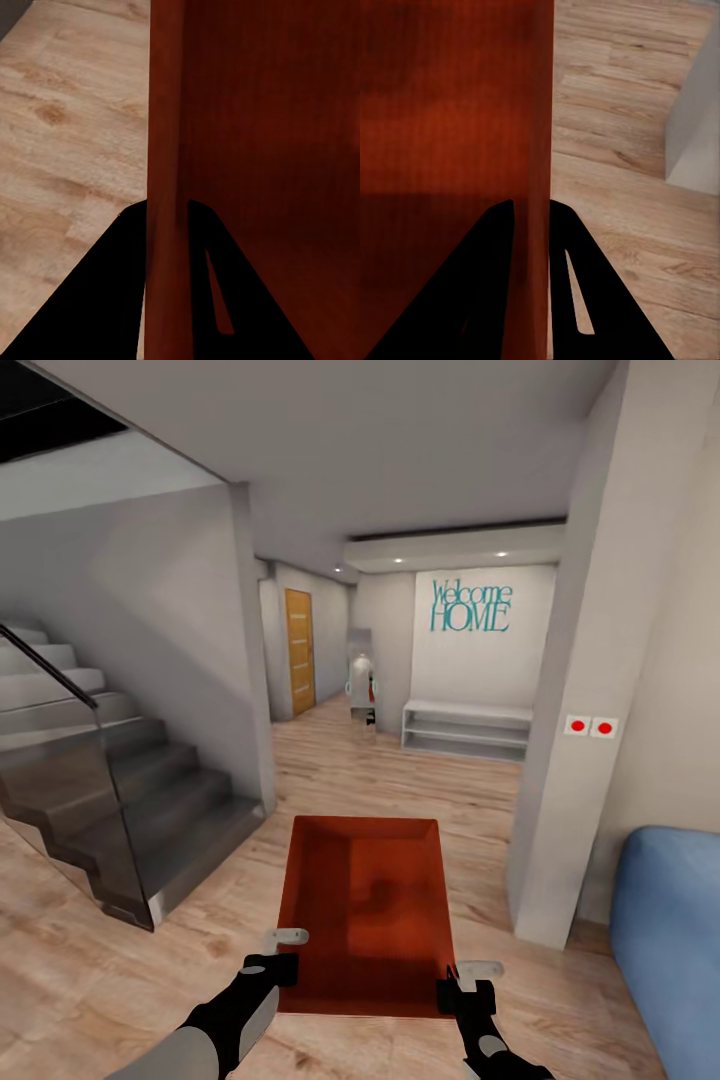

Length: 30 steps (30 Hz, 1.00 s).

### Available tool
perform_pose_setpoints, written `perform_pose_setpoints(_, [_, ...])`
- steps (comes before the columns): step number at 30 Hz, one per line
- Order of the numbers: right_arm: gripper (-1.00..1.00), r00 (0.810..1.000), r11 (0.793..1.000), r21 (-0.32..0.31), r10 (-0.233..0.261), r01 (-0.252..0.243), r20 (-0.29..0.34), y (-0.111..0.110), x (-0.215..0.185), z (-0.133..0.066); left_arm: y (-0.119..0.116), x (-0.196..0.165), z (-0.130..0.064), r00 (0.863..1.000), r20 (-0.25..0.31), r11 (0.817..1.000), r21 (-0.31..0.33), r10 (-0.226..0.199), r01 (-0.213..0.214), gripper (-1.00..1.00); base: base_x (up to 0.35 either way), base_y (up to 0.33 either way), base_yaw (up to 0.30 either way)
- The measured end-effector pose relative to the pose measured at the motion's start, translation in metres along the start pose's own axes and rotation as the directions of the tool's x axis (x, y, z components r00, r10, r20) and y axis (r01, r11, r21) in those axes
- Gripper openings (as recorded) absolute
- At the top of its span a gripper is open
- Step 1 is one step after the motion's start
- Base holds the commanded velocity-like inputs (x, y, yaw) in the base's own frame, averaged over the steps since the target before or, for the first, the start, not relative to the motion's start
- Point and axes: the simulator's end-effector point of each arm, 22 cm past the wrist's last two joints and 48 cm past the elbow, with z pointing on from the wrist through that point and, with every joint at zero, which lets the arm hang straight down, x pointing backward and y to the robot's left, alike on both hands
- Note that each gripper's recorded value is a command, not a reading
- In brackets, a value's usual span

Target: Move the two storage containers from the living room to the garage. In the garage, place one container on the floor and stack the other container on top of it (either order is fine).

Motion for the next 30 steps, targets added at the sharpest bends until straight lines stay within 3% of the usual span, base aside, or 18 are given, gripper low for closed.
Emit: perform_pose_setpoints(30, [-1.0, 1.0, 1.0, 0.0, 0.001, -0.001, -0.001, 0.0001, 0.0002, -0.0001, 0.0001, 0.0001, 0.0, 1.0, 0.0, 1.0, 0.0, 0.0, 0.0, -1.0, 0.322, 0.0, 0.0])
